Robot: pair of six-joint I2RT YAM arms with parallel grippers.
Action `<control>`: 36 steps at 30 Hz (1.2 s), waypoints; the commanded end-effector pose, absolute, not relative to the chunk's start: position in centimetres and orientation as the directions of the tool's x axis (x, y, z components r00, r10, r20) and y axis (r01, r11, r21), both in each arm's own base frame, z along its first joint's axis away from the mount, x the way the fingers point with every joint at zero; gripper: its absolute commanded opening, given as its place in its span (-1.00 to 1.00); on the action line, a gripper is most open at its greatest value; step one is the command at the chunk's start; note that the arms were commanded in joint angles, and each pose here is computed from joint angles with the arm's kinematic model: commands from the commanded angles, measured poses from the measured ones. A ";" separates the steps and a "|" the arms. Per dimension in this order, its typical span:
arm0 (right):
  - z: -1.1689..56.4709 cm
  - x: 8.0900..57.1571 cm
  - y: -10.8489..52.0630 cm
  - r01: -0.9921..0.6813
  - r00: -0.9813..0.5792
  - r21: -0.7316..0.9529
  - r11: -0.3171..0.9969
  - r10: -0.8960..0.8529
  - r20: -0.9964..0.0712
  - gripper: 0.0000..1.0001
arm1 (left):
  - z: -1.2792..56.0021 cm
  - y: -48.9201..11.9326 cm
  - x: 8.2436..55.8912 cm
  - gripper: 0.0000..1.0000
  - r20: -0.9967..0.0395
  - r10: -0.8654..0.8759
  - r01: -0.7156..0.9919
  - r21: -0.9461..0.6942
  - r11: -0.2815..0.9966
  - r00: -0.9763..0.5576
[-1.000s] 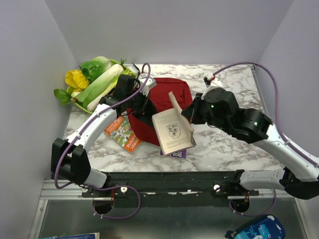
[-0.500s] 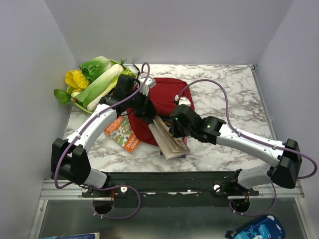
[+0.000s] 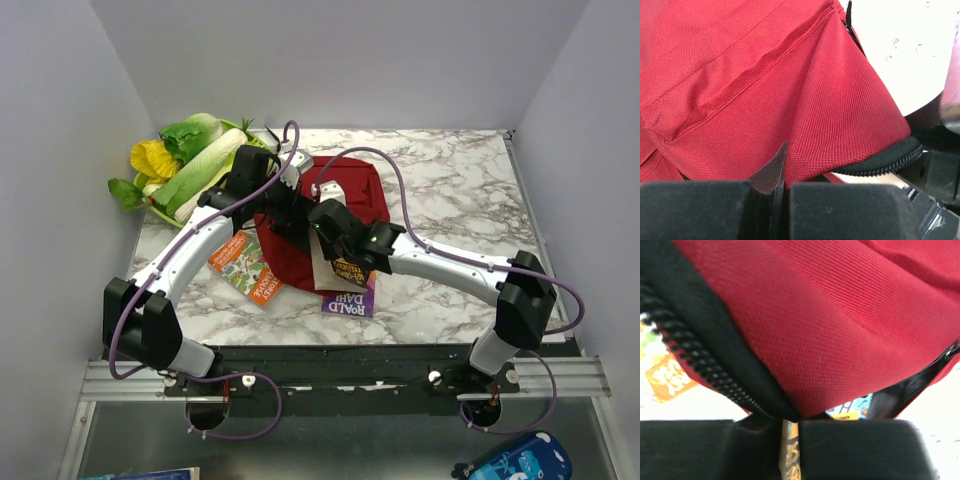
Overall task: Pack the student bag
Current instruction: Place the book in the student bag.
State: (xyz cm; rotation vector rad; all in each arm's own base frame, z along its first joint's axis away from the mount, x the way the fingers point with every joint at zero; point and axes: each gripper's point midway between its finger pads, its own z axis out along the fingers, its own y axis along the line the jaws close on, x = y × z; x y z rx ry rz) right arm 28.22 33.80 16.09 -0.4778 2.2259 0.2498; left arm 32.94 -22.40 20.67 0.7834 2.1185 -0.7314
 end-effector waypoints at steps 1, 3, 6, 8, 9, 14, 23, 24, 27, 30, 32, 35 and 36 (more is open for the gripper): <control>16.6 28.6 34.0 -0.370 -0.579 0.049 0.928 -0.190 -0.793 -0.29 | 21.8 -23.0 32.4 -1.00 -0.795 0.278 0.734 -0.283 0.617 -0.540; 17.4 27.5 33.6 -0.349 -0.601 0.130 0.928 -0.115 -0.791 0.30 | 21.5 -23.0 32.5 -1.00 -0.791 0.284 0.734 -0.282 0.618 -0.542; 18.4 25.4 32.1 -0.361 -0.608 0.237 0.902 -0.035 -0.793 0.84 | 21.3 -23.0 32.4 -1.00 -0.787 0.290 0.736 -0.284 0.614 -0.545; 17.1 24.0 30.9 -0.371 -0.622 0.255 0.893 -0.035 -0.782 0.73 | 21.4 -23.0 32.5 -1.00 -0.790 0.292 0.739 -0.279 0.613 -0.540; 18.5 23.2 30.3 -0.383 -0.614 0.298 0.874 0.000 -0.790 0.49 | 21.5 -23.0 32.5 -1.00 -0.790 0.293 0.740 -0.278 0.612 -0.539; 15.3 20.3 27.5 -0.324 -0.687 0.361 0.875 0.045 -0.725 -0.76 | 21.8 -23.2 32.7 -1.00 -0.792 0.291 0.741 -0.279 0.611 -0.537; 8.0 18.5 27.6 -0.221 -0.796 0.415 0.882 0.082 -0.600 -0.99 | 22.5 -24.2 31.7 -1.00 -0.791 0.309 0.775 -0.300 0.557 -0.528; 8.6 19.1 28.2 -0.223 -0.787 0.414 0.883 0.087 -0.611 -0.99 | 22.3 -24.2 31.4 -1.00 -0.785 0.318 0.779 -0.305 0.548 -0.531; 9.4 21.2 28.8 -0.204 -0.747 0.376 0.904 0.104 -0.656 -0.99 | 22.1 -24.3 30.8 -1.00 -0.778 0.329 0.785 -0.313 0.534 -0.534; 9.7 23.2 29.4 -0.183 -0.697 0.344 0.921 0.125 -0.706 -0.99 | 21.7 -24.4 30.0 -1.00 -0.770 0.343 0.792 -0.322 0.520 -0.538; 9.9 24.9 29.9 -0.161 -0.663 0.315 0.935 0.134 -0.737 -0.99 | 21.8 -24.4 29.6 -1.00 -0.772 0.351 0.801 -0.319 0.506 -0.529; 11.3 27.0 30.7 -0.130 -0.595 0.318 0.939 0.183 -0.783 -0.99 | 21.8 -24.3 28.8 -1.00 -0.767 0.373 0.814 -0.318 0.486 -0.522; 11.7 27.6 30.8 -0.119 -0.576 0.320 0.940 0.197 -0.794 -0.99 | 21.7 -24.2 28.5 -1.00 -0.760 0.380 0.814 -0.322 0.484 -0.527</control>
